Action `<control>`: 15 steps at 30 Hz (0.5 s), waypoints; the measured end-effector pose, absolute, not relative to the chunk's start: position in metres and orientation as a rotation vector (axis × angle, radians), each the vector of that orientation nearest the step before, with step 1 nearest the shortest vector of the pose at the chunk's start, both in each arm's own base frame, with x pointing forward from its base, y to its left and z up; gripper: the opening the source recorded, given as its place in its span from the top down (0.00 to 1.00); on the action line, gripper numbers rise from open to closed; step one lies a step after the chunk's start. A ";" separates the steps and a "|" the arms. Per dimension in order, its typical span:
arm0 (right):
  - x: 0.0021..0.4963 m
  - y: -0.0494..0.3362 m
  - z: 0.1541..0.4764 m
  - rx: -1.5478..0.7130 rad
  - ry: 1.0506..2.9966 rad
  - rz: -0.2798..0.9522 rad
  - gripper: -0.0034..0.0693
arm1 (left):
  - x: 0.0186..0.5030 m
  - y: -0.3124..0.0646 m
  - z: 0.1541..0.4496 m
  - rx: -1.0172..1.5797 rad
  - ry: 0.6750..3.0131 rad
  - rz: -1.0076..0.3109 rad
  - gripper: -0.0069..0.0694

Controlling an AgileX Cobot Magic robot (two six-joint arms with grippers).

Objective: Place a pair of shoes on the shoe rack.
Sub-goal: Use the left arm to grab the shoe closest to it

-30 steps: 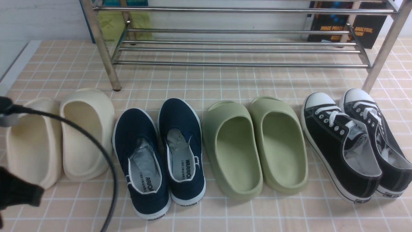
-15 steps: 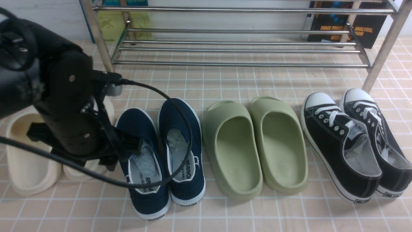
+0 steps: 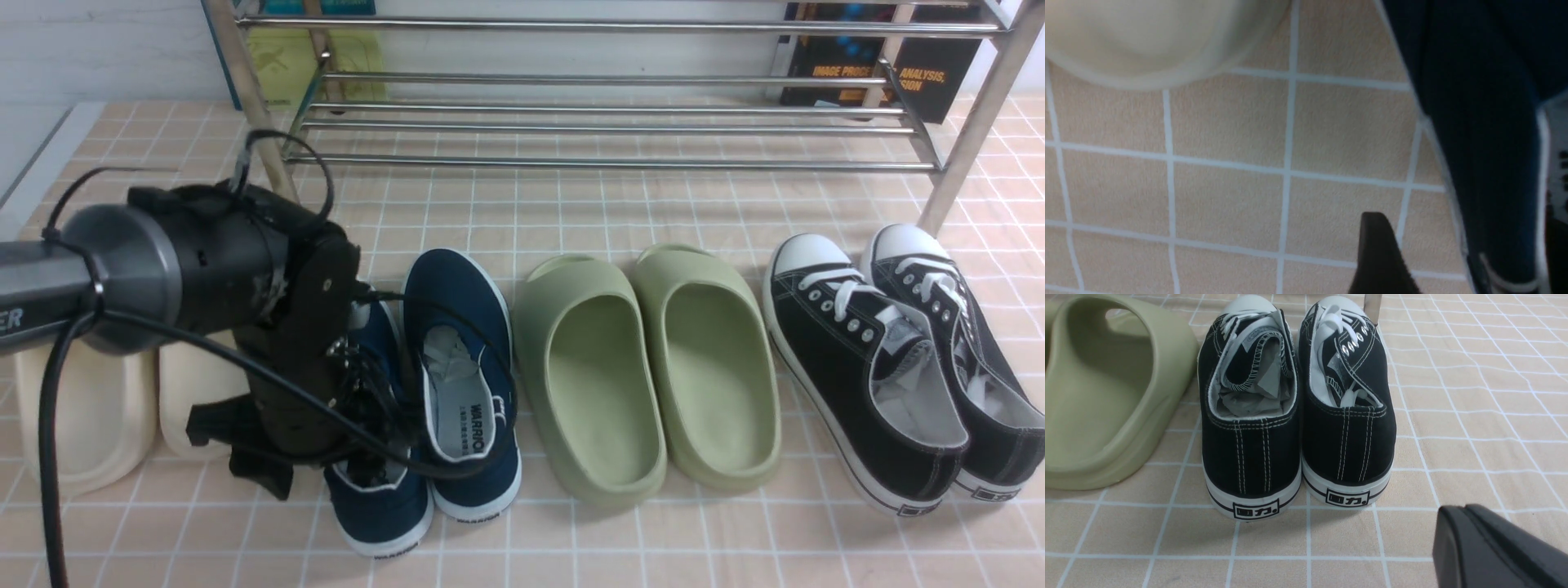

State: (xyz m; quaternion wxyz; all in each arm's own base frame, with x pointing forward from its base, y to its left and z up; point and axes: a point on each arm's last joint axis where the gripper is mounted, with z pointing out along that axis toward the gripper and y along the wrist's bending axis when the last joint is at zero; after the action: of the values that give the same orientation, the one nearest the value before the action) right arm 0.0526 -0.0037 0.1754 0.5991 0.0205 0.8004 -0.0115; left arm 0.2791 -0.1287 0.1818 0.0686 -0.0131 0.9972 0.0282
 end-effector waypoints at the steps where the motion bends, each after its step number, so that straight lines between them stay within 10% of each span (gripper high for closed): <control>1: 0.053 -0.004 0.175 0.048 1.856 -0.027 0.96 | 0.278 -0.129 0.182 -0.043 3.002 0.081 0.37; 7: 0.053 -0.004 0.175 0.048 1.856 -0.027 0.96 | 0.263 -0.123 0.180 -0.050 2.943 -0.001 0.83; 15: 0.053 -0.004 0.175 0.048 1.856 -0.027 0.95 | 0.256 -0.117 0.217 0.005 2.910 0.014 0.86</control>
State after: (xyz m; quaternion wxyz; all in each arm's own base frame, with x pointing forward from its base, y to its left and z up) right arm 0.0526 -0.0037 0.1754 0.5991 0.0205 0.8004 -0.0115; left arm 0.2557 -0.1174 0.2170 0.1155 0.0017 0.9933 0.0047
